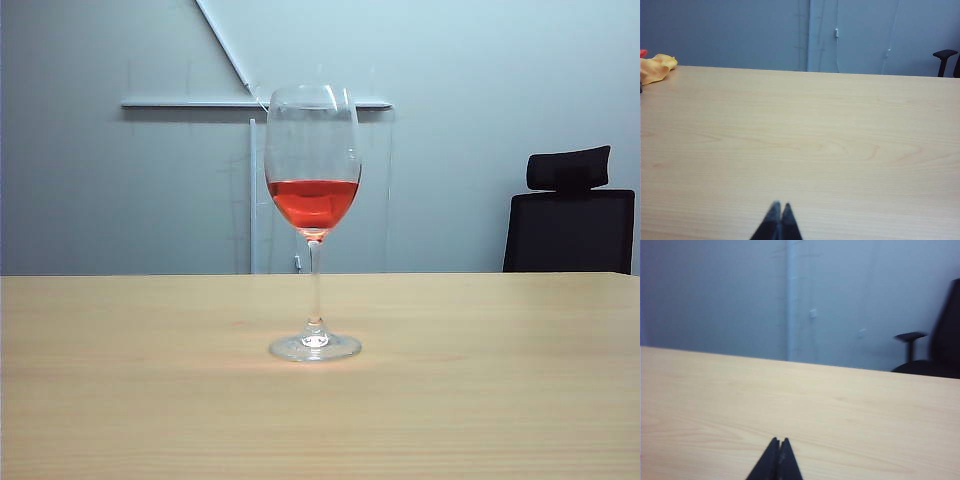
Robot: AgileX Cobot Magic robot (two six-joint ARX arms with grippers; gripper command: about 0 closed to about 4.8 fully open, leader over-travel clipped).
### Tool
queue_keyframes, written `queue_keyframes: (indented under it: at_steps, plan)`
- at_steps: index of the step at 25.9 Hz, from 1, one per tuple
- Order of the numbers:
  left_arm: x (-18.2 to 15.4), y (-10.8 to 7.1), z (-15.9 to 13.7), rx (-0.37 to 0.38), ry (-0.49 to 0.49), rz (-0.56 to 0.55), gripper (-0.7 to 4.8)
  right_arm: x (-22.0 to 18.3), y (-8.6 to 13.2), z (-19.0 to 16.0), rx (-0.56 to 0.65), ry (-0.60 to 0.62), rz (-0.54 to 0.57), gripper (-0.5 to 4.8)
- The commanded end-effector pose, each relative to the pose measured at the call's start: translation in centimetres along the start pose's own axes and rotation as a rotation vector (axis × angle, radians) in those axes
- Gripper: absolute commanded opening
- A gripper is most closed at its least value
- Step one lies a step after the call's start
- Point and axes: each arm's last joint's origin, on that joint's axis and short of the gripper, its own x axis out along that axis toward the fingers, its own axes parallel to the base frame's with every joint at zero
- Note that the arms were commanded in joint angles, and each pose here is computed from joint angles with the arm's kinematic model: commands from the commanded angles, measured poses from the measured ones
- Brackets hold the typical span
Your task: Gently pick up the goblet, rotate it counterclockwise for two full turns (viewing from above), and then place it back on the table.
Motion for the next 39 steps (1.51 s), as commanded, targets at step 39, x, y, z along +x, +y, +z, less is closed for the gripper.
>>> queue_keyframes:
  at_steps: [39]
  plan:
    - [0.0, 0.0, 0.2, 0.001, -0.008, -0.004, -0.05, -2.8, -2.2, -5.2, -0.004, -0.012, -0.235, -0.05]
